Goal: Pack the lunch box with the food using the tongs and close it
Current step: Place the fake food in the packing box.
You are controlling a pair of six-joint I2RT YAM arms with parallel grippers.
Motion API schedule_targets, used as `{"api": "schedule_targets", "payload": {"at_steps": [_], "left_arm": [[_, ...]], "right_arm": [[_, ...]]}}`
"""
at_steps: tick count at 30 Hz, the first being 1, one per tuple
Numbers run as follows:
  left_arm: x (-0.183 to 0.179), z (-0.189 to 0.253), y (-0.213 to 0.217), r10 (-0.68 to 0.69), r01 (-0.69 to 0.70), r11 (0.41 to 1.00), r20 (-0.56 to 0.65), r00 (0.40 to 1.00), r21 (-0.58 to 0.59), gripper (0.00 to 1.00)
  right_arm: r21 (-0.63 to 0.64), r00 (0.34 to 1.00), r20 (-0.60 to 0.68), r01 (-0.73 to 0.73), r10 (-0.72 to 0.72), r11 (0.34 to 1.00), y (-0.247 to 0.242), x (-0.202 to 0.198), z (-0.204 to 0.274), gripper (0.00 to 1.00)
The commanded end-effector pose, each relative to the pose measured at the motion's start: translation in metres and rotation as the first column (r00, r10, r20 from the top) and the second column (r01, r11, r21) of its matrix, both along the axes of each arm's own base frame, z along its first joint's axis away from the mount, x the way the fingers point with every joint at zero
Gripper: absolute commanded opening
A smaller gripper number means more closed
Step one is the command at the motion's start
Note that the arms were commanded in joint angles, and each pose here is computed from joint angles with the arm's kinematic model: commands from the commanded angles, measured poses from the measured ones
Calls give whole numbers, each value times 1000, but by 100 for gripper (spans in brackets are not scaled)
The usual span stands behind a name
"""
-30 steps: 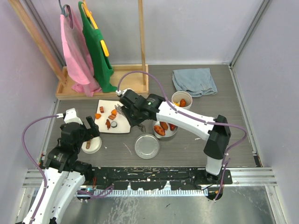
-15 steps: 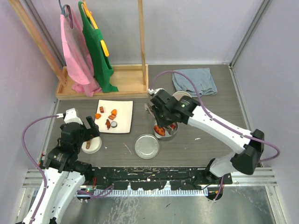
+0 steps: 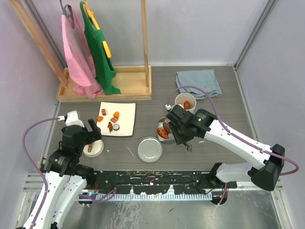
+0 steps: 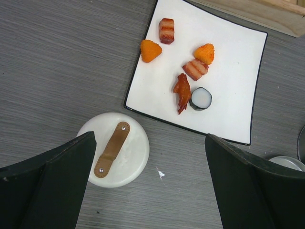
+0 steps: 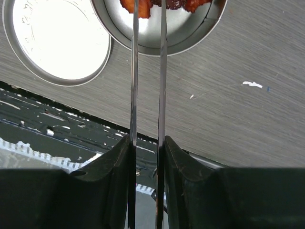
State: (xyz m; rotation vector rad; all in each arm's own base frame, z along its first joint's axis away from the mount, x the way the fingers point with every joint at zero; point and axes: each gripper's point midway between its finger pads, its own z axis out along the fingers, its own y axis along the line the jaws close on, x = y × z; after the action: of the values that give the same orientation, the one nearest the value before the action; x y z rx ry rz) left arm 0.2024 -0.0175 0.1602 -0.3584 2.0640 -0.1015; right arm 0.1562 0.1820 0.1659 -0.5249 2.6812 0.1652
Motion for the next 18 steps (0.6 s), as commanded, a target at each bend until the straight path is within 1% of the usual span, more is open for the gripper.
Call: {"api": "schedule_targets", "payload": {"at_steps": [1, 12, 14, 16, 18], "left_arm": [[5, 11, -2, -1, 1, 1000, 38, 999, -15, 98], [5, 12, -1, 2, -1, 1000, 38, 999, -15, 98], [5, 11, -1, 2, -2, 1000, 37, 999, -15, 98], [5, 11, -1, 3, -3, 1000, 37, 999, -14, 98], [5, 11, -2, 1, 0, 1000, 37, 999, -15, 98]], "right_arm": [[6, 1000, 10, 19, -19, 1000, -8, -3, 4, 34], [-59, 998, -59, -32, 28, 998, -20, -18, -5, 35], [-58, 996, -76, -53, 49, 997, -20, -22, -6, 38], [-66, 997, -67, -52, 47, 996, -22, -20, -5, 43], [-67, 997, -54, -49, 46, 997, -22, -18, -3, 46]]}}
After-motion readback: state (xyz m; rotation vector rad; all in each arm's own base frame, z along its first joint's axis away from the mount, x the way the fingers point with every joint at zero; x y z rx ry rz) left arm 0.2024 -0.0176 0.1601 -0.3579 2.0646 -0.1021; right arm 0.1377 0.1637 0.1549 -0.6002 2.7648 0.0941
